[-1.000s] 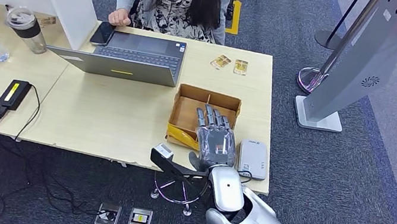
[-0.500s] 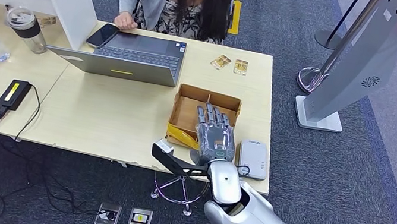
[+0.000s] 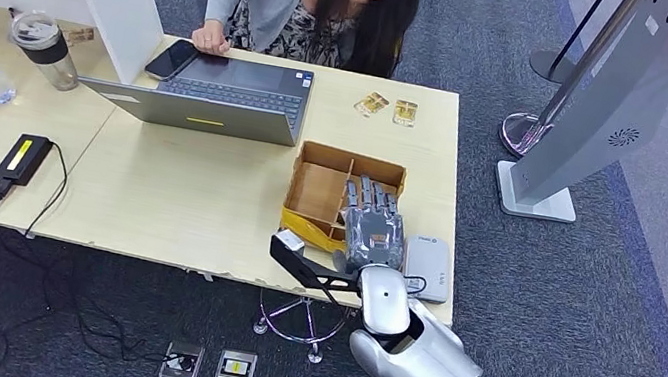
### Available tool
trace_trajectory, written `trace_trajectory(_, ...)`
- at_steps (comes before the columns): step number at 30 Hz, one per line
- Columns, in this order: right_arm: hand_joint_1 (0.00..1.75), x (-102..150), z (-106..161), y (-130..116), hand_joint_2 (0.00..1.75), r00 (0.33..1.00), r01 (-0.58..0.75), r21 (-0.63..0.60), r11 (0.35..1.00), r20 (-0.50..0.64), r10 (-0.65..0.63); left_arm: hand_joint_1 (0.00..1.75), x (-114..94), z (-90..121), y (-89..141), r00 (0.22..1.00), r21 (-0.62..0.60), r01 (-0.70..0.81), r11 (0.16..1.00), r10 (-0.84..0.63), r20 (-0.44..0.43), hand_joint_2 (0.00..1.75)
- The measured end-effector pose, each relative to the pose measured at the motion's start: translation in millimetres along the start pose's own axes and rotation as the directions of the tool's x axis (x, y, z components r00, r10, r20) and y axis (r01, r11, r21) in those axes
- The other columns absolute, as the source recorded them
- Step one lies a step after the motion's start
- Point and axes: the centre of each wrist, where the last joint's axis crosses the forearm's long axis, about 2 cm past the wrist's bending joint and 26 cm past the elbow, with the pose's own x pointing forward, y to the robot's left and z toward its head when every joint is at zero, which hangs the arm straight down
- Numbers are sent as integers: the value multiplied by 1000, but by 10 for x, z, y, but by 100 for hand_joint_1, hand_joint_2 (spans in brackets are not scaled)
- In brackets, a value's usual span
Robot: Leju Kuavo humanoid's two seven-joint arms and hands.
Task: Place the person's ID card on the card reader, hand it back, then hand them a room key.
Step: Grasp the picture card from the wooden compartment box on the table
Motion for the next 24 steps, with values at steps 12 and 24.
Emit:
trace_trajectory(12, 0, -38, -11, 45, 175, 1000, 0, 22, 1000, -16, 1, 0, 2, 0, 1, 1000, -1, 3, 1000, -3, 1, 0)
trace_trajectory(24, 0, -50, -7, 75, 175, 1000, -6, 38, 999, -19, 7, 0, 3, -1, 1, 1000, -4, 3, 1000, -3, 1, 0)
